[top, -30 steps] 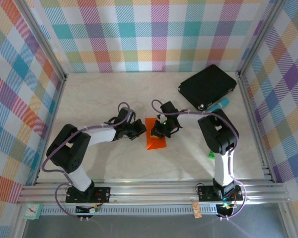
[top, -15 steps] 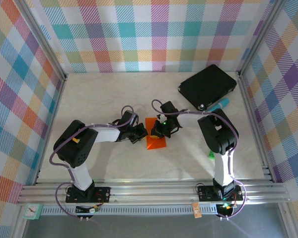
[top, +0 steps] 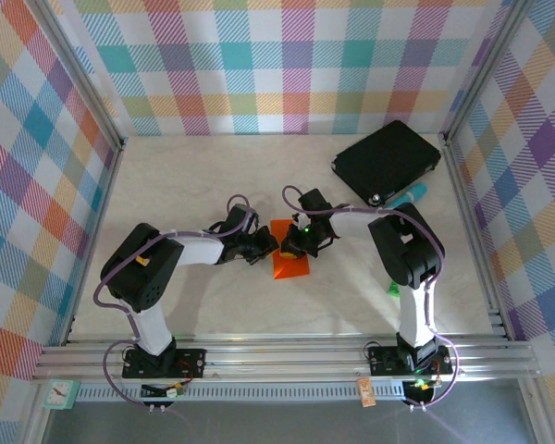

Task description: Fold a paper plane with a square sheet of paper (pick it up from the middle)

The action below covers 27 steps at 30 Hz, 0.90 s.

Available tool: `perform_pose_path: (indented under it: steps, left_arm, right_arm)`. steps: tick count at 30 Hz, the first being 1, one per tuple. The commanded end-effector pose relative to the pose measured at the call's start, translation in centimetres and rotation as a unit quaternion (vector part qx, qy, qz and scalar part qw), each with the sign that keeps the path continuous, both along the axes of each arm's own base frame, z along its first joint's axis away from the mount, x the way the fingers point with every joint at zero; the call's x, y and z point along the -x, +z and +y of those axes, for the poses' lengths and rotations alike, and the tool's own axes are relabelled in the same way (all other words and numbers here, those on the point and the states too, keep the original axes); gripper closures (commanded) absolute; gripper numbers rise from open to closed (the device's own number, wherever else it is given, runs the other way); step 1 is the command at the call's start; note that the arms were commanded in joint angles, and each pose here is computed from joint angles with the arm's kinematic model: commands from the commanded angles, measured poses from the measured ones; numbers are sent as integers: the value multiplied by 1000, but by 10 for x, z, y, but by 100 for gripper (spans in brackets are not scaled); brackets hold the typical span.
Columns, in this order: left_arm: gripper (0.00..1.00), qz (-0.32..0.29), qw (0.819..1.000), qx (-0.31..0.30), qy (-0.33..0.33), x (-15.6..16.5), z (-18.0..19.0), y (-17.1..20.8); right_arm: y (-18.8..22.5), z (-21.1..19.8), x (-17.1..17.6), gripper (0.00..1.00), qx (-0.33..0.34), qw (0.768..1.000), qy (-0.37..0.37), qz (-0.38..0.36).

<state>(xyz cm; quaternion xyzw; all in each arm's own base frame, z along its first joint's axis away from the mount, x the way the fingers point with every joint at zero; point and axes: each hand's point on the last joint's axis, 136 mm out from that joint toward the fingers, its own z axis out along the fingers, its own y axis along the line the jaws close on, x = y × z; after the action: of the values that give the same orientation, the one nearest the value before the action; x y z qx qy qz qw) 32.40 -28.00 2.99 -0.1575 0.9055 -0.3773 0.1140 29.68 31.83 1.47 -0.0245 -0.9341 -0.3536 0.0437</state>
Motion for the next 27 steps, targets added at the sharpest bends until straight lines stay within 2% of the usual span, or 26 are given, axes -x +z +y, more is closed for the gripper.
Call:
perform_pose_path:
  steps: [1, 11, 17, 27]
  left_arm:
    - [100, 36, 999, -17, -3, 15, 4, -22]
    - [100, 81, 993, -87, 13, 32, 29, -55]
    - [100, 89, 992, -89, 9, 35, 30, -62]
    - [100, 97, 991, -93, 6, 38, 29, -66]
  right_arm:
    - [-51, -38, 22, 97, 108, 993, -16, 48]
    - [-21, -30, 10, 95, 67, 998, -1, -18]
    - [13, -16, -2, 93, 2, 996, 15, -92]
    - [15, -7, -4, 93, -27, 994, 29, -104]
